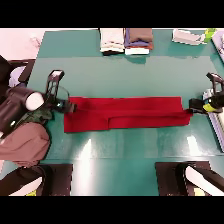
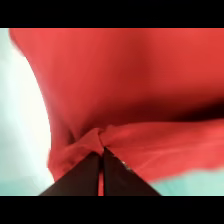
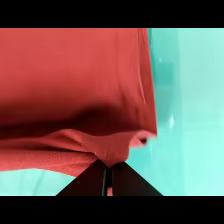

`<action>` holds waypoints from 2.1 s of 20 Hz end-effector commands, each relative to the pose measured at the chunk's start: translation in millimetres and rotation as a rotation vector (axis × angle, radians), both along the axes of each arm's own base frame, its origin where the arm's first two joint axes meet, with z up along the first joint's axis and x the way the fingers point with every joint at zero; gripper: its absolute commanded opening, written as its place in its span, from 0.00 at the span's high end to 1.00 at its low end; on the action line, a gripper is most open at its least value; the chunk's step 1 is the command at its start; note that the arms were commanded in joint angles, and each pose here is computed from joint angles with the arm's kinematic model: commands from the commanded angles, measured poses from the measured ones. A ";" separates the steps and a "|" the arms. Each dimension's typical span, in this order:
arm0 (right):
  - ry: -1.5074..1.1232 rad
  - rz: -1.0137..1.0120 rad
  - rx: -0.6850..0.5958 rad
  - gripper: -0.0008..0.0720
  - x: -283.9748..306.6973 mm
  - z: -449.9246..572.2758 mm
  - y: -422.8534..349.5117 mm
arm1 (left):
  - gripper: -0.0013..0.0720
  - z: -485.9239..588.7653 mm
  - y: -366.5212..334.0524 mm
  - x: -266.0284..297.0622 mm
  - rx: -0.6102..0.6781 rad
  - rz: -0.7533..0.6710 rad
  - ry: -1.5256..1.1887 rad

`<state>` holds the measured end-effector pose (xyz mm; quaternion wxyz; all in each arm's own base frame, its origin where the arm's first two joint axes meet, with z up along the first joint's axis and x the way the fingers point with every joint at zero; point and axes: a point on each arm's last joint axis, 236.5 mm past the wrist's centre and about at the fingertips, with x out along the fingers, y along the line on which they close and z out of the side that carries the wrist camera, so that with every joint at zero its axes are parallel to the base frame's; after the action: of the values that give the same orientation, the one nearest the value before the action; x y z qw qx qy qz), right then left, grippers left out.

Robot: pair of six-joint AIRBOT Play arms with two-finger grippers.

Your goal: Fold the shirts.

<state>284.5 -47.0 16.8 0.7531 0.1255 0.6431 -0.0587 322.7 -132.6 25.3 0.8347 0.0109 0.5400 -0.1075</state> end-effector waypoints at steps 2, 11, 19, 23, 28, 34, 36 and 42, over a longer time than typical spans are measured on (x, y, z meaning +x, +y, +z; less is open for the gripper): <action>0.031 0.025 0.050 0.97 50.5 -25.4 9.1 | 0.95 -28.1 4.7 72.4 0.032 0.044 -0.015; -0.008 0.051 0.053 0.44 88.5 -40.8 17.4 | 0.40 -18.2 0.4 98.1 0.021 0.040 -0.053; 0.140 -0.042 0.089 0.19 39.0 -69.3 -19.3 | 0.88 -6.9 -3.5 84.8 0.017 0.036 0.019; 0.144 -0.069 0.096 0.20 30.4 -98.7 -10.2 | 0.95 -1.4 -30.5 86.8 -0.040 0.005 -0.015; 0.105 -0.048 0.115 0.46 39.9 -104.5 8.6 | 0.95 2.8 -65.7 79.9 -0.060 -0.069 -0.047; 0.057 -0.021 0.098 0.97 36.2 -74.1 11.8 | 0.95 3.4 -107.7 67.0 -0.183 -0.091 -0.014; 0.012 -0.002 0.092 0.97 31.4 -40.6 15.9 | 0.95 3.5 -133.0 68.0 -0.258 -0.094 -0.014; -0.181 0.121 0.077 0.97 26.5 84.9 61.5 | 0.95 -22.3 -233.6 58.5 -0.300 -0.270 0.022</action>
<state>319.1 -8.1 49.0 0.7810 0.1302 0.6109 0.0016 388.1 -320.6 13.8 0.8131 -0.0433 0.5185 -0.2612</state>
